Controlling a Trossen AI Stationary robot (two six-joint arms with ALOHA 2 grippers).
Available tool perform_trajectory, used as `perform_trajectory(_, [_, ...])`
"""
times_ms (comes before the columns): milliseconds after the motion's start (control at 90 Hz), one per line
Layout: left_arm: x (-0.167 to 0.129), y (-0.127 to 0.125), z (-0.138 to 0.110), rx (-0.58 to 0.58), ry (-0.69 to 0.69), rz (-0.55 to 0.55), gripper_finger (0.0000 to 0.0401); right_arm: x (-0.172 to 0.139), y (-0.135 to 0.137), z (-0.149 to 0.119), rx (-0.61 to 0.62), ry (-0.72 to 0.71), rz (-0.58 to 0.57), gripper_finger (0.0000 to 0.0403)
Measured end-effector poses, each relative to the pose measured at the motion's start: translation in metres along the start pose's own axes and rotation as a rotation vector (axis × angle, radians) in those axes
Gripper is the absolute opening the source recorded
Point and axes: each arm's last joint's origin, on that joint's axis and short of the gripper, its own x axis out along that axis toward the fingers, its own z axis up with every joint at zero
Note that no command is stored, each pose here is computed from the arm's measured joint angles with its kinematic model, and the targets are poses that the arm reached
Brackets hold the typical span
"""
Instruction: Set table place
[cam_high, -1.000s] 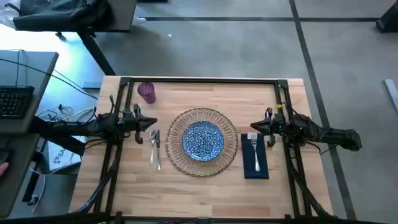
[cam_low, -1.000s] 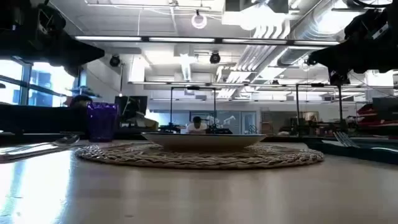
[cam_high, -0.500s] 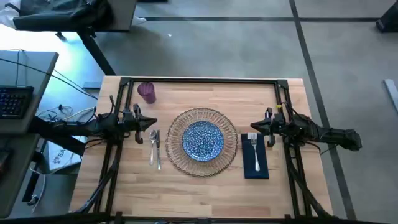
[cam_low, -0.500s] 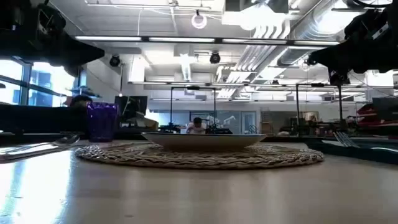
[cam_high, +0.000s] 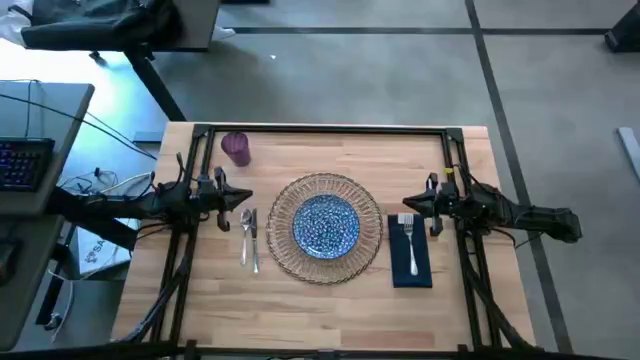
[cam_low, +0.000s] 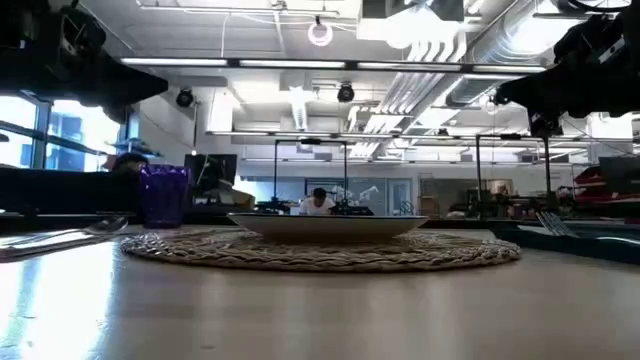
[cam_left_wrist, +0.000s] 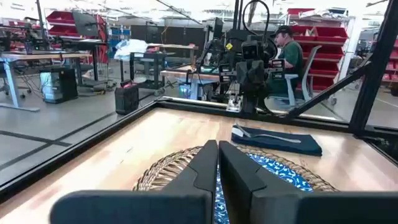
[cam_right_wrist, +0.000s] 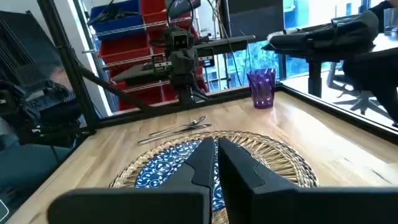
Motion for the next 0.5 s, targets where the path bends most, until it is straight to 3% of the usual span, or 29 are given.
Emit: perform_trajectory(500, [0.0, 0.0004, 0.0003, -0.001, -0.003, 0.013, 0.0, 0.0, 0.0, 0.0, 0.0, 0.0, 0.0, 0.0])
